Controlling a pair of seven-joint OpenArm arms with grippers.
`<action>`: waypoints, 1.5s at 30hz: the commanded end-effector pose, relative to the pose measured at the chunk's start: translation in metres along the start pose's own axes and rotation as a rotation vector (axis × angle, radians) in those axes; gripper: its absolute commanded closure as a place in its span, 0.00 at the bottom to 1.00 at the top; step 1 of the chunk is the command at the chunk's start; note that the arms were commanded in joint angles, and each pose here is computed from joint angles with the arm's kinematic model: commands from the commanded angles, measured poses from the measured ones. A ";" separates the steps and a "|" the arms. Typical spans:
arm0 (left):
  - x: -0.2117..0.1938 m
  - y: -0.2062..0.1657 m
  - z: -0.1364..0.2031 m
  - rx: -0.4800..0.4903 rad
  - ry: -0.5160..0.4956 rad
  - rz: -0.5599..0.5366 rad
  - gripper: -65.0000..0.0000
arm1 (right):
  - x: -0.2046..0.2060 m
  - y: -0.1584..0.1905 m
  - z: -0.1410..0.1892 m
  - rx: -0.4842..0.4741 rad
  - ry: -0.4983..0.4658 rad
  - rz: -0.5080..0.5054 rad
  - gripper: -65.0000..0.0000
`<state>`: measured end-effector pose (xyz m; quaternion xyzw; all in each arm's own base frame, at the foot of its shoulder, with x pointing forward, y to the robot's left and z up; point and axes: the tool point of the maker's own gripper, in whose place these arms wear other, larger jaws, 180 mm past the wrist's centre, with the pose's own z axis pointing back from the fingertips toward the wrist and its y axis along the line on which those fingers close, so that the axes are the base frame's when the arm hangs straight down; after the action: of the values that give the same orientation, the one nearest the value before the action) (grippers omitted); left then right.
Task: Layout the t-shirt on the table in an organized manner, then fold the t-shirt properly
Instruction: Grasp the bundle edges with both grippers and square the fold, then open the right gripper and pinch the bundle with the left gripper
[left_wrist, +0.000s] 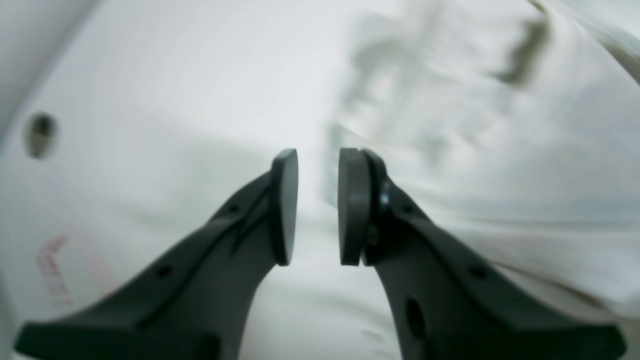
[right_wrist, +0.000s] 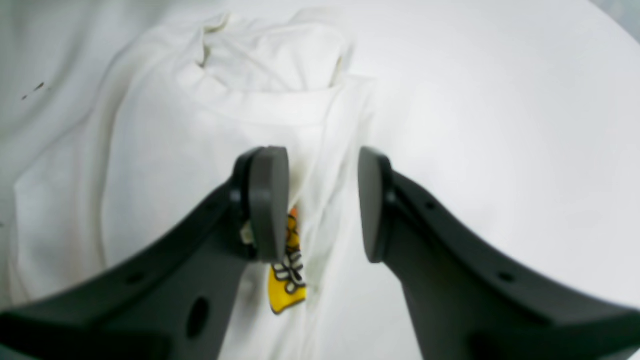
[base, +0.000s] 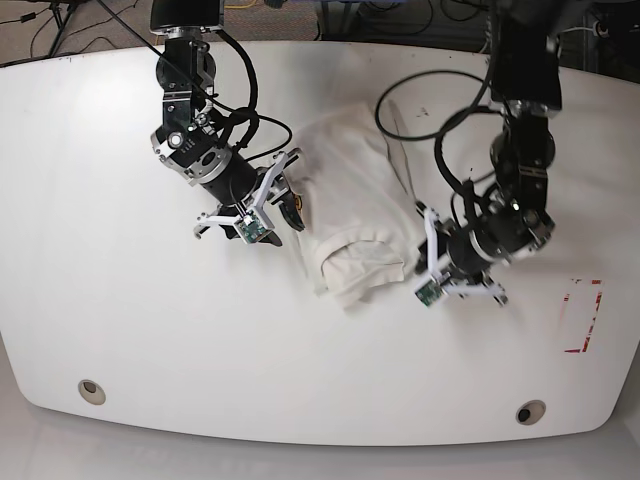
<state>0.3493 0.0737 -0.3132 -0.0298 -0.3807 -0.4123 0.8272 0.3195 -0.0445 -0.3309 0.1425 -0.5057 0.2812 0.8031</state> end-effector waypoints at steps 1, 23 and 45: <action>0.014 -0.026 0.005 -0.037 -0.075 0.020 0.81 | 0.006 -0.006 -0.006 0.002 -0.030 -0.019 0.67; -0.100 -0.105 -0.015 -0.239 0.095 0.182 0.81 | -0.053 -0.004 -0.044 0.058 0.016 -0.188 0.67; -0.079 -0.018 0.014 -0.036 0.061 0.076 0.81 | -0.014 -0.001 -0.012 0.021 -0.004 -0.061 0.67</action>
<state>0.2876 0.1256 -0.3834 -0.0525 -0.3143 -0.3803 0.8683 0.3135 -0.0449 -0.3742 0.1689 -0.4696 0.2579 0.8274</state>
